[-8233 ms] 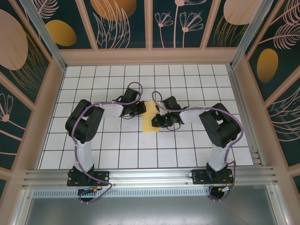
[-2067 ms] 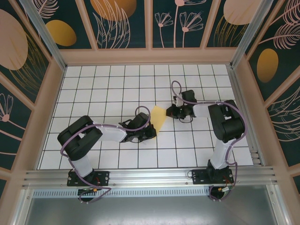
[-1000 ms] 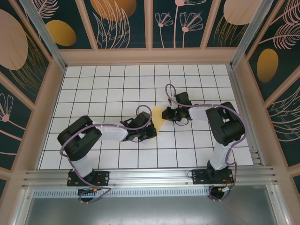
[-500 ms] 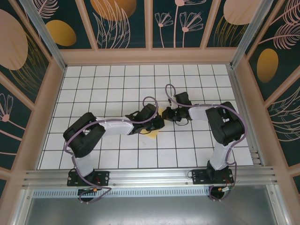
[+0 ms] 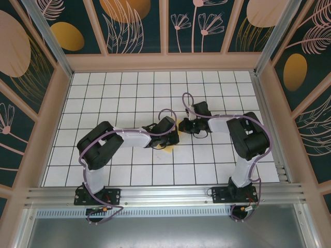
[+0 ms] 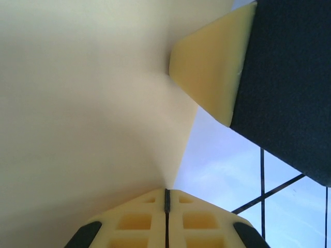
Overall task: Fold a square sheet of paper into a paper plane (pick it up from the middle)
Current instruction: First fold in half a square sheet of paper at the center of the table.
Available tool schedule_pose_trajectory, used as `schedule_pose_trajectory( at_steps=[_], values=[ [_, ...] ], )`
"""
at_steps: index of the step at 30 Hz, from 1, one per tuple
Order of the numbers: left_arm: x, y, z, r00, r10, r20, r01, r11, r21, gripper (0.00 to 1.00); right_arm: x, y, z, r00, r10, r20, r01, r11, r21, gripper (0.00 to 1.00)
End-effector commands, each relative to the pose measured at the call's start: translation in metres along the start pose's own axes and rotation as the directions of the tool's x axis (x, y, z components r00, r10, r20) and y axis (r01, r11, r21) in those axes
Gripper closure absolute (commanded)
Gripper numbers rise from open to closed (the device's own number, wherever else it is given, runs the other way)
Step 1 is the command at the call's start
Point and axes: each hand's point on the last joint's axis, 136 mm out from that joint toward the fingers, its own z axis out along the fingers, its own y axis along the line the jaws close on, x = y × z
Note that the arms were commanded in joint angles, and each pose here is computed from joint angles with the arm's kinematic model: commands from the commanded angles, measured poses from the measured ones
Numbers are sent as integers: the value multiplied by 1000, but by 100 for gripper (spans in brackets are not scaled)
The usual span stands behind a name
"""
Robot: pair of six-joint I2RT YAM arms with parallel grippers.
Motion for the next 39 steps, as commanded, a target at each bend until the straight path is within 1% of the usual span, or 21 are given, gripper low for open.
schedule_pose_trajectory(
  at_steps=[1, 5, 12, 18, 23, 28, 33, 35, 37, 38, 39],
  values=[
    [28, 24, -2, 996, 7, -88, -11, 999, -39, 92, 21, -20, 11, 997, 36, -70, -32, 998, 60, 93],
    [44, 32, -12, 992, 8, -124, -11, 1000, -24, 92, 22, -22, 13, 996, 40, -77, -35, 997, 65, 93],
    [68, 31, -22, 982, 46, -184, -45, 999, 9, 92, 22, -25, 15, 996, 41, -82, -35, 997, 74, 93],
    [78, 40, -30, 977, 54, -208, -57, 998, -9, 92, 23, -27, 15, 995, 43, -84, -36, 996, 85, 93],
    [86, 40, -38, 969, 73, -238, -72, 997, 11, 92, 23, -27, 15, 995, 43, -85, -36, 996, 85, 93],
    [90, 48, -41, 963, 96, -253, -103, 995, -14, 92, 25, -28, 15, 995, 45, -89, -37, 996, 84, 93],
    [71, 32, -49, 975, 121, -184, -123, 992, -1, 91, 19, -20, 13, 996, 31, -80, -25, 997, 70, 93],
    [58, 22, -54, 983, 129, -133, -129, 992, 8, 88, 12, -10, 9, 998, 13, -68, -9, 999, 53, 93],
    [38, 13, -63, 990, 126, -55, -126, 992, 4, 86, 1, 4, 1, 999, -15, -39, 16, 999, 33, 93],
    [30, 9, -69, 992, 123, -22, -123, 992, 12, 84, -3, 12, -3, 999, -28, -28, 29, 999, 23, 92],
    [19, 6, -76, 993, 115, 17, -115, 993, 18, 80, -10, 21, -8, 999, -43, -10, 43, 999, 12, 92]
  ],
)
